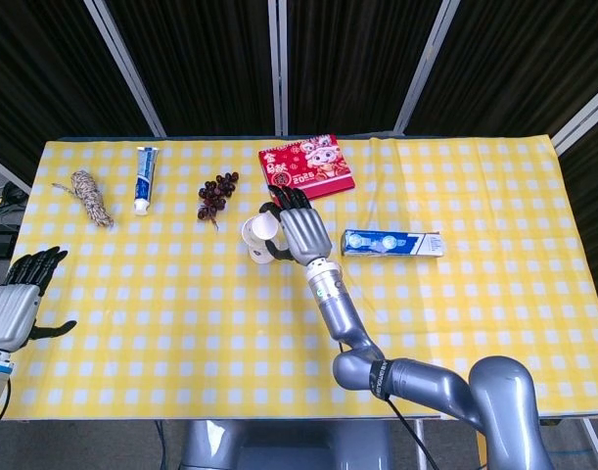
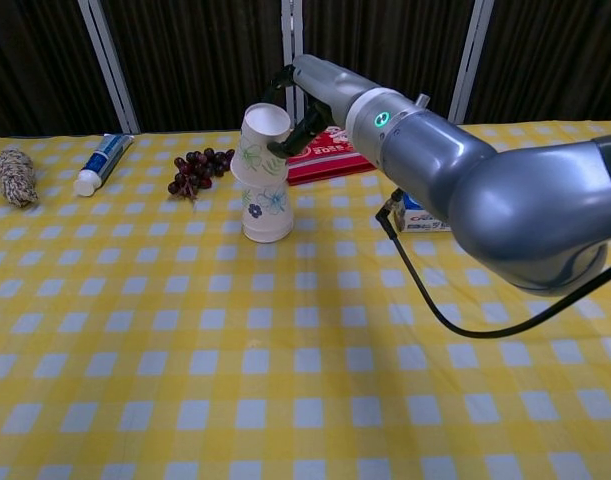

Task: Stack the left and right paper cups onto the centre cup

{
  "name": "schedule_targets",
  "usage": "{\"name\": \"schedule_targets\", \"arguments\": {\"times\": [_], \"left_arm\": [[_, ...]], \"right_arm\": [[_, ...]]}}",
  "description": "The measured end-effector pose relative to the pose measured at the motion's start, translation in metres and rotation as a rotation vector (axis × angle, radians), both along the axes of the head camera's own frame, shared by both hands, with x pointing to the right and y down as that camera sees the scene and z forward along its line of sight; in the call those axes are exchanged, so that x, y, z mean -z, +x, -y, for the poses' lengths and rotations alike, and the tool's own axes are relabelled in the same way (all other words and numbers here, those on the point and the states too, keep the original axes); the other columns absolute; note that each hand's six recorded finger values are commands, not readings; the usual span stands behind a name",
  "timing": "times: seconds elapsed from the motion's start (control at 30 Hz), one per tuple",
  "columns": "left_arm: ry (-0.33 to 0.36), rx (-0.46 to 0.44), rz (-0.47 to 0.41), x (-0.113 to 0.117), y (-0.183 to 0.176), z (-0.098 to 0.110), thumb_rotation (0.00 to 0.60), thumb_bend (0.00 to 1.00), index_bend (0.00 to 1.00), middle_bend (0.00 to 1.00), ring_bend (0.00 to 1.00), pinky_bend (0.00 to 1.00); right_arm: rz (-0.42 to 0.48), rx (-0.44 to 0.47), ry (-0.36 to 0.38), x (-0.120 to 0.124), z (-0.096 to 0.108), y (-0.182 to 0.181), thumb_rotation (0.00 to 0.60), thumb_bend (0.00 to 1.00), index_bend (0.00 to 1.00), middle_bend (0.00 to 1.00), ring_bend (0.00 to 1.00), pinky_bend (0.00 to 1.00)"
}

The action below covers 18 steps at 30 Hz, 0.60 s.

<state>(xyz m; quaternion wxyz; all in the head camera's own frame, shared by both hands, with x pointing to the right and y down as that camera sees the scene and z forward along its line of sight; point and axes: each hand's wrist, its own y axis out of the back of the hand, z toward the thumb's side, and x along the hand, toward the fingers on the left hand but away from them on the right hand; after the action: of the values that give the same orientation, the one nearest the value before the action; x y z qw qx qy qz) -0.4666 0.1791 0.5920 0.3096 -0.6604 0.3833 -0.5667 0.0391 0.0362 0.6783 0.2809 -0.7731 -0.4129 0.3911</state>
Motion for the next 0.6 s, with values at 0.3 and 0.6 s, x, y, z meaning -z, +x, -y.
{"name": "schedule_targets", "arguments": {"times": [0.3, 0.6], "left_arm": [[-0.004, -0.002, 0.005, -0.002, 0.000, -0.001, 0.600, 0.10, 0.01, 0.00, 0.00, 0.00], [-0.001, -0.012, 0.007, -0.001, 0.003, -0.003, 0.600, 0.10, 0.01, 0.00, 0.00, 0.00]], "right_arm": [[-0.070, 0.012, 0.041, -0.002, 0.003, 0.004, 0.600, 0.14, 0.20, 0.02, 0.00, 0.00], [-0.070, 0.017, 0.056, 0.009, -0.003, 0.013, 0.600, 0.13, 0.16, 0.00, 0.00, 0.00]]}}
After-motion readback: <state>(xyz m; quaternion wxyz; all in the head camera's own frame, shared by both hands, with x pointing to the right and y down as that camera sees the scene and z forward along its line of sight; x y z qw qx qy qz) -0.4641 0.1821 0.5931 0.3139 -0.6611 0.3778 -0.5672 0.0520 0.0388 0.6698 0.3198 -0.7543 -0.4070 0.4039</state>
